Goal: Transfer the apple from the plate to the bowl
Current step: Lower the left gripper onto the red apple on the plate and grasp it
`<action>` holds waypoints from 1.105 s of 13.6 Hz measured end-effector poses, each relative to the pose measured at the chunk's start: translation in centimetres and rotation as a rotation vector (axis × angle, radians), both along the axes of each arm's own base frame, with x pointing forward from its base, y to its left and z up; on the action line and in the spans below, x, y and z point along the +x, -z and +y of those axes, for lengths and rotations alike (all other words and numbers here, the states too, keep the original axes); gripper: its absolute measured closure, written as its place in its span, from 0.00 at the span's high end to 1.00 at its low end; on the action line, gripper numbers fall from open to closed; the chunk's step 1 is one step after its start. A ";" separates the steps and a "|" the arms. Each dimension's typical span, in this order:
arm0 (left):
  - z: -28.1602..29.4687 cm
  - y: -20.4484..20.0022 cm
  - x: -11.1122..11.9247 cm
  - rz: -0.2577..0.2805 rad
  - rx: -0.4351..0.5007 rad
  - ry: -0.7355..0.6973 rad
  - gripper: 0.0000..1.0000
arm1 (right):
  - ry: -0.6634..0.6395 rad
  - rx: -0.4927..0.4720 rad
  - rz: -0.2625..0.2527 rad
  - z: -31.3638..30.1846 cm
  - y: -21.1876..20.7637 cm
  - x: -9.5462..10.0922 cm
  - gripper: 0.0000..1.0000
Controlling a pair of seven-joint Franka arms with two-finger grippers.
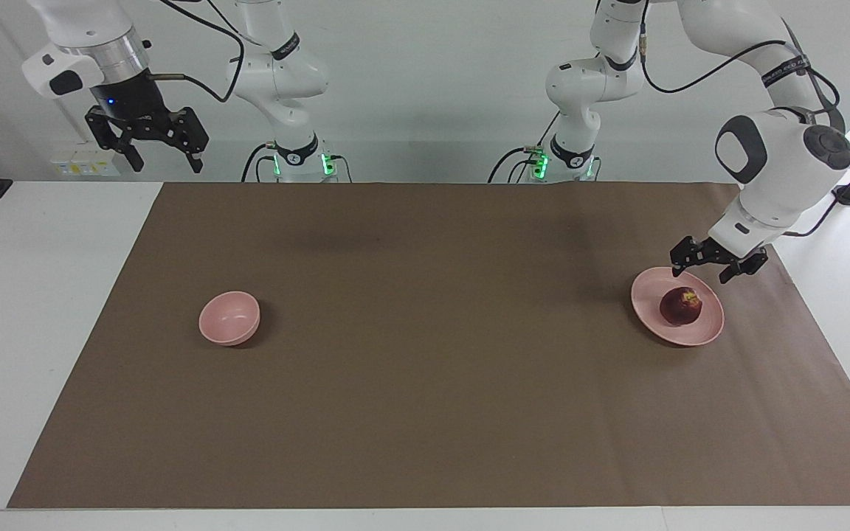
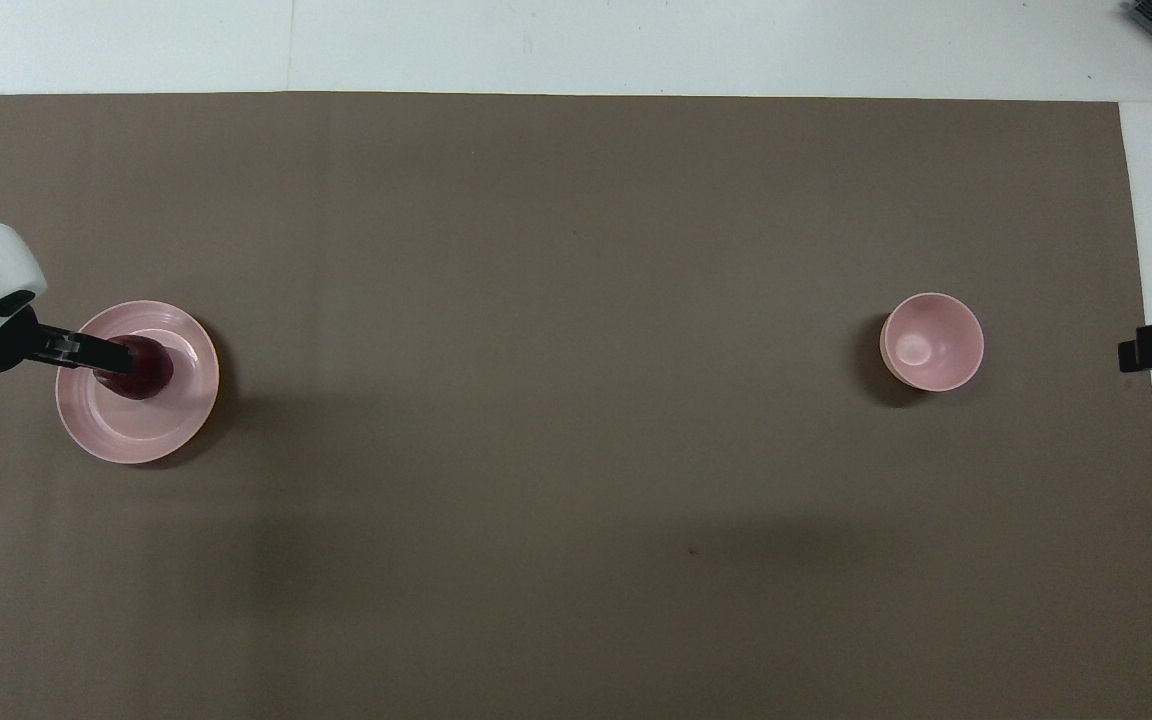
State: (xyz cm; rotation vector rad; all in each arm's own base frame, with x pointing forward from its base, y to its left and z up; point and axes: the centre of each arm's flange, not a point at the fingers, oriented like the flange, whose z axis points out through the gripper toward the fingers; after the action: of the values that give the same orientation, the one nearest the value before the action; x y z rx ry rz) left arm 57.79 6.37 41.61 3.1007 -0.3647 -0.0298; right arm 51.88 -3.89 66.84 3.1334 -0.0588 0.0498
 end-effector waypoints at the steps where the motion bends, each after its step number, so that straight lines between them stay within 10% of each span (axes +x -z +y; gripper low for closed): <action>1: 0.1 1.3 0.2 0.002 0.000 0.002 1.00 | 0.000 0.000 0.000 0.0 0.0 0.0 1.00; 15: 0.5 9.8 0.2 0.025 -0.004 -0.027 1.00 | 0.000 0.000 0.000 0.0 0.0 0.0 1.00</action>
State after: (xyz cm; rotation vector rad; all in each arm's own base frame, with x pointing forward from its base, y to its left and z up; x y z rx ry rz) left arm 57.98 6.89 31.81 3.0976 -0.3218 -0.0676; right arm 51.88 -3.91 66.84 3.1335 -0.0594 0.0494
